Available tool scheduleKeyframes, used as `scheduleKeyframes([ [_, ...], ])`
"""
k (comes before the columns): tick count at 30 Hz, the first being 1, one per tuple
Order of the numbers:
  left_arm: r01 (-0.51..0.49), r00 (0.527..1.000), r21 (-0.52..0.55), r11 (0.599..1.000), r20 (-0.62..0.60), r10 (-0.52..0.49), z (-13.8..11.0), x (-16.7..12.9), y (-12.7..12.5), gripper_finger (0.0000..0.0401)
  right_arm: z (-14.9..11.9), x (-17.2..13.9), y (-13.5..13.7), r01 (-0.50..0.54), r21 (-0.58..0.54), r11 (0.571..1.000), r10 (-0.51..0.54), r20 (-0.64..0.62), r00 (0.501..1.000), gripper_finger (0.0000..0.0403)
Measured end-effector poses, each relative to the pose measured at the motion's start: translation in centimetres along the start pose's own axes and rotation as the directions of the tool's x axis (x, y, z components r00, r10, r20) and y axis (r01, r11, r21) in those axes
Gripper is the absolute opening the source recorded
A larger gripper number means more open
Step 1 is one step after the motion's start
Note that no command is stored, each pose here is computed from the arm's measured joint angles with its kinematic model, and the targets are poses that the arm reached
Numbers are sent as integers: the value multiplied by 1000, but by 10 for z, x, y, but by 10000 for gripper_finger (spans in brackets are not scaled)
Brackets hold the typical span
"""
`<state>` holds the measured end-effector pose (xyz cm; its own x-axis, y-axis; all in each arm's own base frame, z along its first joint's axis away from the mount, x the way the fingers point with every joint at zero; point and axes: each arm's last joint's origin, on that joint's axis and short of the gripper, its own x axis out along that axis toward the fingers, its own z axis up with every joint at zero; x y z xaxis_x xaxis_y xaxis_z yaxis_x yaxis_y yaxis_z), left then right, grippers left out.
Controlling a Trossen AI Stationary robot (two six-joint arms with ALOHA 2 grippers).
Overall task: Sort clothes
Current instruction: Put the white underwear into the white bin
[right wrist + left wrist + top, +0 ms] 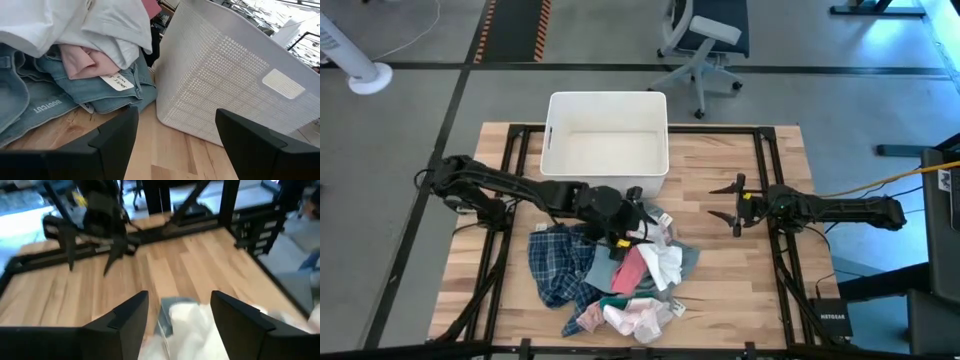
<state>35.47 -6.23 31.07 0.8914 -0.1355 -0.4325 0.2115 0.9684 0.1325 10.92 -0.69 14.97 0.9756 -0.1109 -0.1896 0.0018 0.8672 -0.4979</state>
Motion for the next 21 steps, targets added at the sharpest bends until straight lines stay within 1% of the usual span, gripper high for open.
scheduleKeyframes([
  [6, 26, 993, 11, 1000, -112, -24, -19, 21, -6, 211, 0, 0, 1, -26, 18, 999, 26, 8, 1000, 286],
  [9, 34, 980, -6, 999, -198, -35, -33, 31, -8, 208, 0, 0, 1, -26, 17, 1000, 26, 7, 1000, 286],
  [11, 42, 971, -21, 999, -234, -46, -38, 35, -9, 208, 0, 0, 1, -26, 17, 1000, 26, 7, 1000, 286],
  [17, 91, 965, -44, 995, -242, -99, -41, 37, -11, 208, 0, 0, 1, -26, 11, 1000, 26, 7, 1000, 286],
  [21, 91, 967, -61, 994, -231, -103, -38, 33, -11, 208, 0, 0, 1, -26, -1, 1000, 26, 6, 1000, 286],
])
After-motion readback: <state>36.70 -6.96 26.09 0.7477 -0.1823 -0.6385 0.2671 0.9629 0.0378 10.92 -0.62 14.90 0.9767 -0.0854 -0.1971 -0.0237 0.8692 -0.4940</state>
